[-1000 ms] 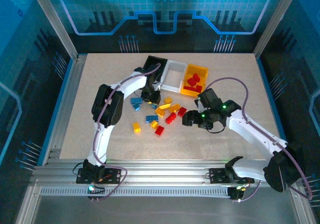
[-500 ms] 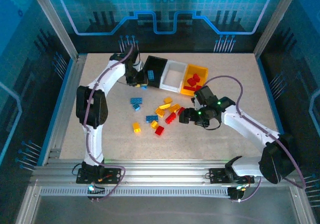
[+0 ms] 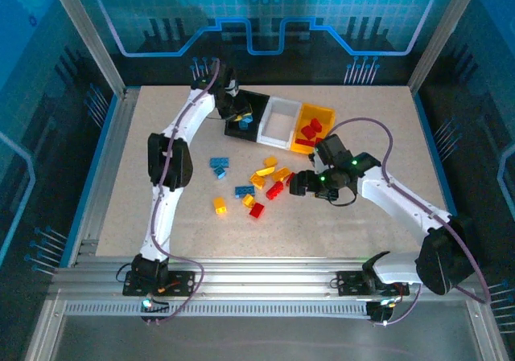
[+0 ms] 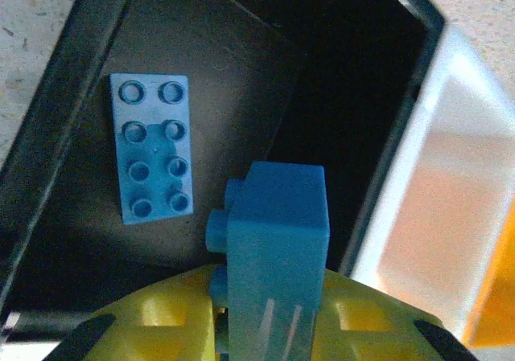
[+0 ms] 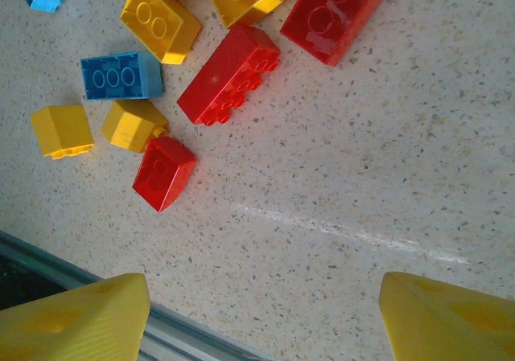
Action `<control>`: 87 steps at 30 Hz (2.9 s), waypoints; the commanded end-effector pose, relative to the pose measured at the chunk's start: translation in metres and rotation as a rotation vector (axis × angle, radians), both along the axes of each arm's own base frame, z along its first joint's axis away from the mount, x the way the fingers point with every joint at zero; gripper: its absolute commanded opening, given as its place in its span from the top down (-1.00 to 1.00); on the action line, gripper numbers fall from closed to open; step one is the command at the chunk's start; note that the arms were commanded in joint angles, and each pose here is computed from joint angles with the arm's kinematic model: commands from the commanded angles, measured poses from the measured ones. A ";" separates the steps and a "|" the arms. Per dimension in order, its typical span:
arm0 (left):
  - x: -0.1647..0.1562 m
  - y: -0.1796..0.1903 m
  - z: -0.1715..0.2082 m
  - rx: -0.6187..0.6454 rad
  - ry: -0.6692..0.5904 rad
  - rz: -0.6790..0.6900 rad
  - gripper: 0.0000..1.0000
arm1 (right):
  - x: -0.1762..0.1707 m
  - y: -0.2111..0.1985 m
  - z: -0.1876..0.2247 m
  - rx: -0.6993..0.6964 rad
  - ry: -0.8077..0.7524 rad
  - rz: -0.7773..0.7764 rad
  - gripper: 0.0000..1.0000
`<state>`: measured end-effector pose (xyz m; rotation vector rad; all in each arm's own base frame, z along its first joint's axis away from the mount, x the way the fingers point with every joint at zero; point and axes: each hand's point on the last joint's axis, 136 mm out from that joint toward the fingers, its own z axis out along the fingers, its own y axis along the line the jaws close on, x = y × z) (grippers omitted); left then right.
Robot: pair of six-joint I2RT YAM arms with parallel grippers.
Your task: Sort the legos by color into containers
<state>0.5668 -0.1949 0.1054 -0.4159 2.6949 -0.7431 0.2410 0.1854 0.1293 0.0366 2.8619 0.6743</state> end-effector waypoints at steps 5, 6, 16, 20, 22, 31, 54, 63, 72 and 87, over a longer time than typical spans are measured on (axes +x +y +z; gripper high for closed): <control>0.011 -0.004 0.006 -0.076 0.005 0.053 0.57 | 0.002 -0.014 0.011 -0.004 -0.021 -0.007 -0.53; 0.011 -0.004 0.005 -0.079 0.007 0.053 0.56 | 0.003 -0.015 0.011 -0.003 -0.019 -0.009 -0.53; 0.013 -0.006 0.000 -0.097 0.020 0.065 0.12 | 0.006 -0.020 0.004 0.014 0.001 -0.025 -0.53; 0.012 -0.007 0.008 -0.104 0.013 0.063 -0.03 | 0.007 -0.019 0.004 0.025 0.001 -0.031 -0.53; 0.009 -0.007 0.015 -0.102 0.008 0.056 -0.07 | 0.008 -0.017 0.005 0.035 0.001 -0.034 -0.53; -0.038 -0.001 0.067 -0.061 -0.049 -0.033 -0.25 | -0.002 -0.017 0.001 0.052 0.053 -0.110 -0.53; -0.252 0.072 -0.013 0.317 0.223 -0.181 -0.42 | -0.028 0.024 -0.016 -0.020 0.163 -0.083 -0.53; -0.230 0.065 -0.044 0.313 0.274 -0.164 -0.46 | -0.028 0.045 -0.009 -0.027 0.146 -0.012 -0.53; -0.212 0.064 -0.061 0.344 0.297 -0.183 -0.48 | -0.034 0.038 -0.010 -0.027 0.142 -0.030 -0.53; -0.187 0.062 -0.078 0.361 0.326 -0.196 -0.31 | -0.030 0.028 -0.005 -0.029 0.129 -0.046 -0.54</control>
